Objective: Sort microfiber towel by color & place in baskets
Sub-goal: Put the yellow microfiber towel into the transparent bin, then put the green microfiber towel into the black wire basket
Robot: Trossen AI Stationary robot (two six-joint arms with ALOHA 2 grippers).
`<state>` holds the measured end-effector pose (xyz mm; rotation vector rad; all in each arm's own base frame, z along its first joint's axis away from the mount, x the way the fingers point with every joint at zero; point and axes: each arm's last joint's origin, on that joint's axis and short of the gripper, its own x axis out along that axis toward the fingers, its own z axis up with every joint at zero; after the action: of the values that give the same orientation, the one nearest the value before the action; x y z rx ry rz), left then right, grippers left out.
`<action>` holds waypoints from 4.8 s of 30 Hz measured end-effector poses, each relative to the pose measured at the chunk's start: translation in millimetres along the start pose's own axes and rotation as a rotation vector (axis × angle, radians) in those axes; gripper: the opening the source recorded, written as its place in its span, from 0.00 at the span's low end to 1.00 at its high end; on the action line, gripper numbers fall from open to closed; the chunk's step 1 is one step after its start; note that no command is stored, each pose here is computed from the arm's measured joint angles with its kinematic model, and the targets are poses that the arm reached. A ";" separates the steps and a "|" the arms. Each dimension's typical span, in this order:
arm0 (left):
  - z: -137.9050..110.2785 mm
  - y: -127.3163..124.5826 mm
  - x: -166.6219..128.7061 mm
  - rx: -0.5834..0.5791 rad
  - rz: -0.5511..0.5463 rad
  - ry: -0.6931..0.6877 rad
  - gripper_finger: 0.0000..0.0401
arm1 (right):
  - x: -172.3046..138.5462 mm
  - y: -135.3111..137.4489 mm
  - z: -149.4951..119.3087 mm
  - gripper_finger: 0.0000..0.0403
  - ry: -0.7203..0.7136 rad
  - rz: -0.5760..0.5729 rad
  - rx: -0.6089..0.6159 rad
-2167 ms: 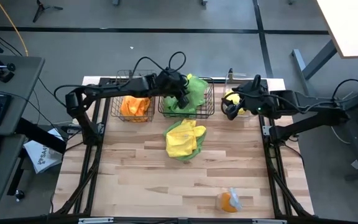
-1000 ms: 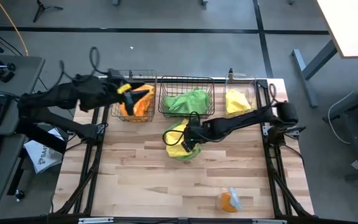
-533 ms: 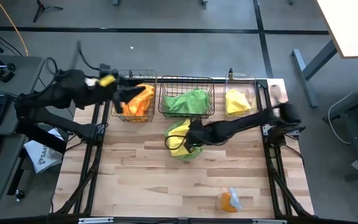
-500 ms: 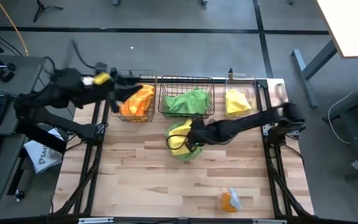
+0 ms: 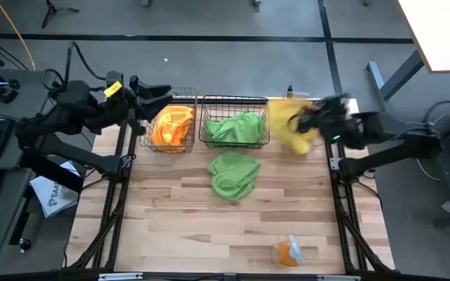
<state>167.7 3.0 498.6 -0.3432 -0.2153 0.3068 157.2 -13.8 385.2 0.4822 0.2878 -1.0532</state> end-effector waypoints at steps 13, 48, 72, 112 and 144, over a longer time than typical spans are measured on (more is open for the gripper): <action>-15.0 -2.7 18.7 0.034 0.028 0.054 0.49 | 7.7 -44.0 30.6 0.00 -0.073 -0.172 0.043; -13.6 -1.2 18.8 0.014 0.091 0.024 0.49 | 39.5 -86.6 9.1 0.00 -0.498 0.531 0.649; -13.4 -1.2 18.8 0.024 0.093 0.022 0.49 | 104.7 -123.1 -66.8 0.00 0.349 -0.131 0.306; -172.9 -9.1 112.7 0.631 -0.225 0.795 0.49 | 77.9 -83.6 59.2 0.79 0.463 0.056 0.023; -405.8 63.6 175.7 0.603 -0.104 1.399 0.67 | 51.3 -69.0 46.1 0.79 0.482 0.041 0.044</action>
<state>419.5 -2.2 129.7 0.1071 1.2132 -0.0305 120.5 -104.2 385.2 0.7778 0.6783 -0.8943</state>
